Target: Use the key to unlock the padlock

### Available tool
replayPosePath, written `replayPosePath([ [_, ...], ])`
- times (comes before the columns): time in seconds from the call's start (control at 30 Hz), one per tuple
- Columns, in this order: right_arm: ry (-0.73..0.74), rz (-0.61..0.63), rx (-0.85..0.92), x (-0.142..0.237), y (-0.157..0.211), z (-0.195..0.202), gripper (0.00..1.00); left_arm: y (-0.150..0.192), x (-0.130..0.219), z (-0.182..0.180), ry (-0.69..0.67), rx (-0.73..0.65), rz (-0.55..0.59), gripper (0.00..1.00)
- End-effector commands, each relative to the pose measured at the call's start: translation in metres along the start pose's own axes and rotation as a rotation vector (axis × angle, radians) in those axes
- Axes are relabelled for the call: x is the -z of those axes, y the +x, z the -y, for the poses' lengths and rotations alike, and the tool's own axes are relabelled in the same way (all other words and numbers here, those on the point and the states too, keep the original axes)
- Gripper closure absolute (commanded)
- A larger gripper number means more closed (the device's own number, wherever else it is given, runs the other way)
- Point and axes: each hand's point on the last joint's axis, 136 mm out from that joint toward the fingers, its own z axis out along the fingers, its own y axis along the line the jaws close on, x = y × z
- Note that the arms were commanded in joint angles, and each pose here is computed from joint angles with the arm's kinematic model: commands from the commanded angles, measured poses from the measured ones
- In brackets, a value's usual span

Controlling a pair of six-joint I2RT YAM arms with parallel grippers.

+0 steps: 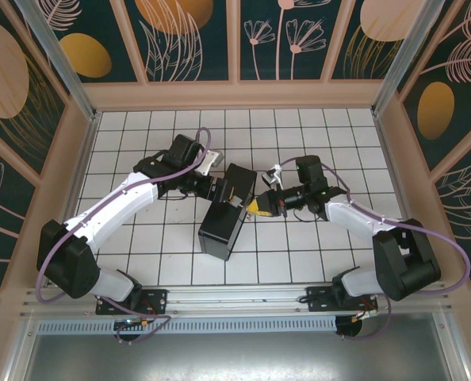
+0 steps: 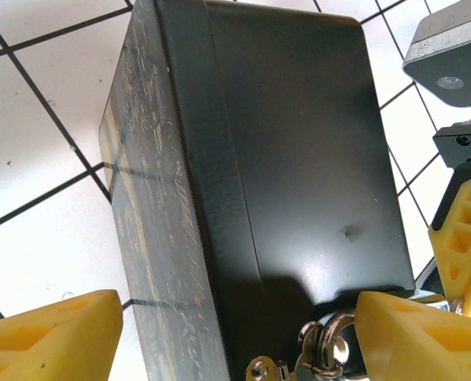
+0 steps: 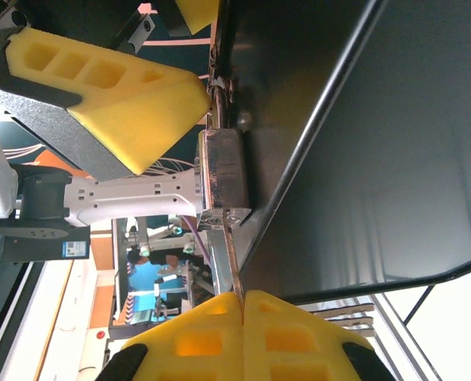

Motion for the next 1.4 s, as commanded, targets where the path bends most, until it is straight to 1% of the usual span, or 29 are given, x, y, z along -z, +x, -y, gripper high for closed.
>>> replayPosePath([
  [0.0,-0.005,0.001,0.023,-0.002,-0.005,-0.004,1.00,-0.002,0.002,0.005,0.010,-0.006,0.003,0.23],
  [0.5,-0.007,0.000,0.022,-0.004,-0.016,-0.009,1.00,0.003,0.005,0.006,0.009,-0.010,-0.004,0.24],
  [0.73,0.012,0.004,-0.006,-0.005,-0.021,-0.006,1.00,0.003,0.007,0.009,0.009,-0.015,-0.006,0.24],
  [0.97,0.056,0.049,-0.042,0.002,-0.021,-0.006,1.00,0.006,0.009,0.000,-0.041,0.042,-0.012,0.25],
  [1.1,0.065,0.071,-0.057,0.002,-0.023,-0.005,1.00,0.003,0.012,0.001,-0.047,0.049,0.000,0.25],
  [1.37,0.059,0.090,-0.057,-0.003,-0.021,-0.016,1.00,0.006,0.011,0.002,-0.046,0.061,0.000,0.25],
])
